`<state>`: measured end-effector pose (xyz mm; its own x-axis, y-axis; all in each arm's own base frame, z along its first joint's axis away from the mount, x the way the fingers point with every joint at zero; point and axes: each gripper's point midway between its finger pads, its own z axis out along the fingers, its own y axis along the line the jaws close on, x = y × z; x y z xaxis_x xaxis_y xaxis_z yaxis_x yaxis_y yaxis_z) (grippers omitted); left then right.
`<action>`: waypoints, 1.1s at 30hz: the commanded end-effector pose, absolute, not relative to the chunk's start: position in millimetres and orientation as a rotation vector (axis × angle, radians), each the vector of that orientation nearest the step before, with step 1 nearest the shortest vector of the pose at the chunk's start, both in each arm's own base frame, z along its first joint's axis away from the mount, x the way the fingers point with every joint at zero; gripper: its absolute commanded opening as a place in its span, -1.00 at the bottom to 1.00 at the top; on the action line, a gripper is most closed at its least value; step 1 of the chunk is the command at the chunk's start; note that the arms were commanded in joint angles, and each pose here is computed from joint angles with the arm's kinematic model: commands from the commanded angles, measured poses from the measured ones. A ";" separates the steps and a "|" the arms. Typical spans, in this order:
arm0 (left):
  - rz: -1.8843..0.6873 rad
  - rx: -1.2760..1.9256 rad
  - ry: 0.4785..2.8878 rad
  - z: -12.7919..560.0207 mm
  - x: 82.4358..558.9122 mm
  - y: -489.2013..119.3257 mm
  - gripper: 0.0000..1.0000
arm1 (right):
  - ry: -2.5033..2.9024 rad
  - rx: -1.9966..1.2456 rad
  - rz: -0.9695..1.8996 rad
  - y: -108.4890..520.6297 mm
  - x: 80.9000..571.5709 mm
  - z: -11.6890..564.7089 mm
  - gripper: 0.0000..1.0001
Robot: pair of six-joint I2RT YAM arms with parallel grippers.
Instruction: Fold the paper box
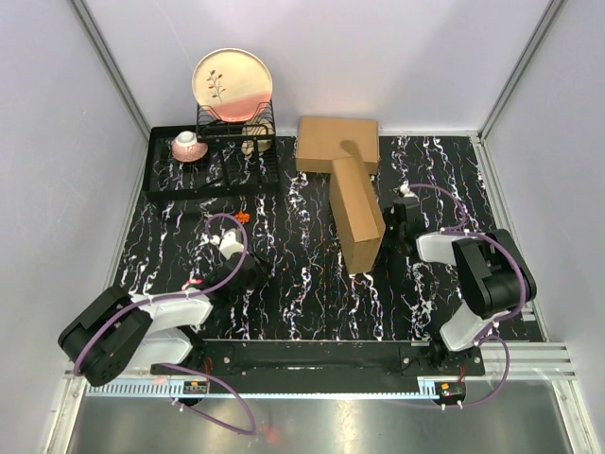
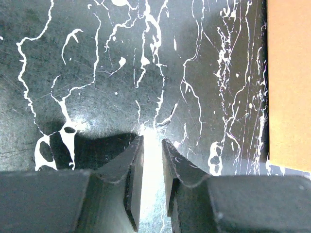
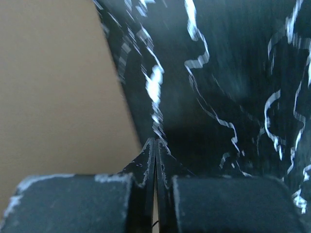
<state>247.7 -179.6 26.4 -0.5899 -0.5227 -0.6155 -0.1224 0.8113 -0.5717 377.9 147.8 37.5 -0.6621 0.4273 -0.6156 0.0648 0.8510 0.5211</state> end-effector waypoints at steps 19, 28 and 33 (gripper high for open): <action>-0.789 -0.393 2.062 81.2 314.2 -252.8 -0.49 | 2.379 0.361 0.515 139.7 345.7 26.7 -0.92; -0.890 -0.382 2.063 83.9 328.7 -282.0 -0.47 | 2.349 0.372 0.508 137.6 349.2 36.3 -0.91; -0.896 -0.381 2.086 83.0 334.4 -290.6 -0.47 | 2.237 0.493 0.438 112.0 369.2 62.1 -0.83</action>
<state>318.4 -271.5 53.2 -0.6440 -0.5053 -0.5744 -0.0125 0.7577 -0.6524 343.0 133.6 25.7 -0.7308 0.4084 -0.5469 0.1549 0.8796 0.4498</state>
